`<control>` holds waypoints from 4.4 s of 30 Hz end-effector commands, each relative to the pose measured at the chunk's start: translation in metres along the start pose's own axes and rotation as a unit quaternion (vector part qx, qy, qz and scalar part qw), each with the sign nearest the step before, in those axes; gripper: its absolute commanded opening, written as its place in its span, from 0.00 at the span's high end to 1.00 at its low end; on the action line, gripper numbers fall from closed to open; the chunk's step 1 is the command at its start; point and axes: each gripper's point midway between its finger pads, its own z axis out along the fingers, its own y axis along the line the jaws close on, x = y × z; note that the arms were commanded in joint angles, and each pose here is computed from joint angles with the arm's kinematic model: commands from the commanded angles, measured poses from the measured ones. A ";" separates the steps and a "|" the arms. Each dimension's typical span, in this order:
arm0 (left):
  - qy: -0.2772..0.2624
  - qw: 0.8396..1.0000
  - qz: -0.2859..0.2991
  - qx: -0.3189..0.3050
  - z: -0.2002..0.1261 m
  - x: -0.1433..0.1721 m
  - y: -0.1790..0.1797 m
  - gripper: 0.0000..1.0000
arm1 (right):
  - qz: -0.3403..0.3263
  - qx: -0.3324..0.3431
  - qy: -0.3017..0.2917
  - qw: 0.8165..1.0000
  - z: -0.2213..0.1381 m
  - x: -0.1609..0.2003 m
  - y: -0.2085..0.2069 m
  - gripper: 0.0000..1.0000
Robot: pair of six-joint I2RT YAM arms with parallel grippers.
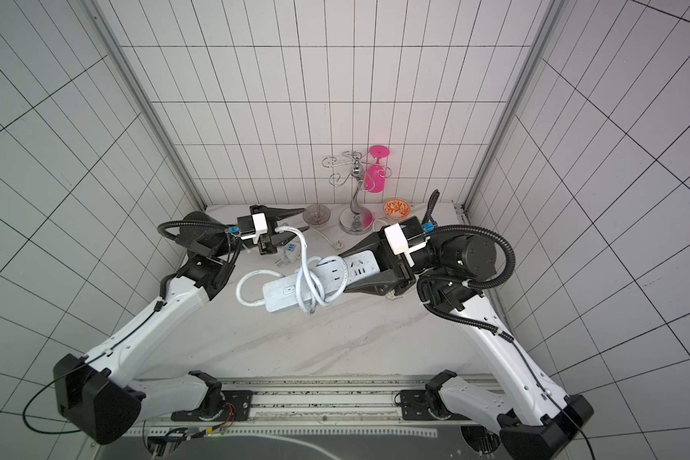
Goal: Wrap the cord around the power strip
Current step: Wrap the power cord around the power strip.
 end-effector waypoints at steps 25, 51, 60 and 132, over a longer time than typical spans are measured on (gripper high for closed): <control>0.084 0.992 -0.096 0.015 -0.031 0.078 -0.044 0.67 | -0.159 0.083 0.008 0.984 -0.021 -0.092 -0.003 1.00; 0.046 0.980 -0.184 0.064 0.022 0.100 -0.056 1.00 | -0.171 0.064 -0.257 0.949 -0.050 -0.126 -0.022 1.00; 0.052 0.974 -0.198 0.093 0.031 0.095 -0.082 1.00 | -0.174 0.148 -0.322 0.919 -0.074 -0.116 -0.062 1.00; 0.142 0.957 0.251 0.015 0.038 -0.030 0.064 0.97 | 0.043 0.144 0.185 0.971 -0.045 0.077 -0.055 1.00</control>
